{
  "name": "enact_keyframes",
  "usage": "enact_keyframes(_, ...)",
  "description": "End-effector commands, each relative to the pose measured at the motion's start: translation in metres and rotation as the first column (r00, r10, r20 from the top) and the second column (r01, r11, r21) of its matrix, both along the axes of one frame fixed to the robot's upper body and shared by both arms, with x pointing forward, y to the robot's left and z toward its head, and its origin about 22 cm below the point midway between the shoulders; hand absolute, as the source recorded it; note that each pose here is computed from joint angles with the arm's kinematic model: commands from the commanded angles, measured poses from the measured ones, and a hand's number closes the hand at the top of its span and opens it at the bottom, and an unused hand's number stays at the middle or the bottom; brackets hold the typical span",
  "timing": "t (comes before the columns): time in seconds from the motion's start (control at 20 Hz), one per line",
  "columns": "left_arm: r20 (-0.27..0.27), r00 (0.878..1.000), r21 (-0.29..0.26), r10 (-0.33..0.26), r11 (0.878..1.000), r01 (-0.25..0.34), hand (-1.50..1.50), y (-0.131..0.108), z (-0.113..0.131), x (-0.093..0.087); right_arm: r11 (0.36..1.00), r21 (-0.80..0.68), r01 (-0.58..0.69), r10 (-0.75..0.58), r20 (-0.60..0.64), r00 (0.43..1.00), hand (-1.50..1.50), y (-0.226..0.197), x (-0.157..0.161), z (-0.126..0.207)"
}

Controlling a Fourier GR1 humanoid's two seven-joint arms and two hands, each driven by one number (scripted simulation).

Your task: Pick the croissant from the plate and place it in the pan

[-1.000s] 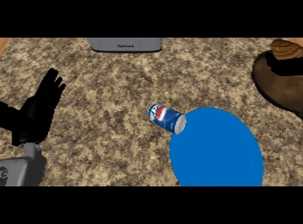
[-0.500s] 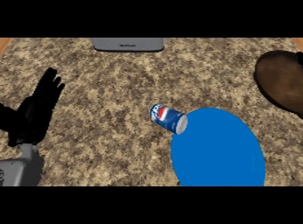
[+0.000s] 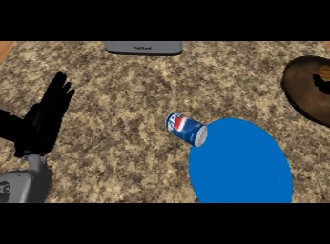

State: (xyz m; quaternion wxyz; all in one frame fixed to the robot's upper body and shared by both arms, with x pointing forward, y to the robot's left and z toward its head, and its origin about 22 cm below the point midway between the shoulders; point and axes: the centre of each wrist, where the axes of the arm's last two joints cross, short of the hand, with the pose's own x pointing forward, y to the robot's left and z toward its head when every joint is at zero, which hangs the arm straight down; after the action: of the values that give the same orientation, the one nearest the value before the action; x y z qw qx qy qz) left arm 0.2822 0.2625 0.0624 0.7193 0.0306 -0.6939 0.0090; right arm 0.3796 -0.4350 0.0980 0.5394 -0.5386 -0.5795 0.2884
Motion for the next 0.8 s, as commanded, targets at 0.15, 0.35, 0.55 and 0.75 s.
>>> enact_keyframes(0.15,0.026,0.999,-0.001,-0.022,1.000,0.022,0.00,0.001,0.020,0.010,0.970,0.151,0.192,-0.169,-0.154,0.973,-1.50,-0.003,0.000,-0.026)
enact_keyframes(0.35,0.011,1.000,-0.005,-0.017,1.000,0.017,0.00,-0.005,0.000,0.017,0.970,0.201,0.138,-0.091,-0.224,0.970,-1.50,-0.016,-0.013,-0.039)
enact_keyframes(0.55,-0.003,1.000,-0.008,-0.004,1.000,0.004,0.00,0.002,-0.001,0.012,0.960,0.264,0.091,-0.050,-0.158,0.986,-1.50,-0.021,-0.012,-0.032)
enact_keyframes(0.75,-0.001,1.000,0.006,0.003,1.000,-0.003,0.00,0.009,0.003,0.005,0.903,0.428,0.032,-0.051,0.033,0.998,-1.50,-0.041,-0.026,-0.028)
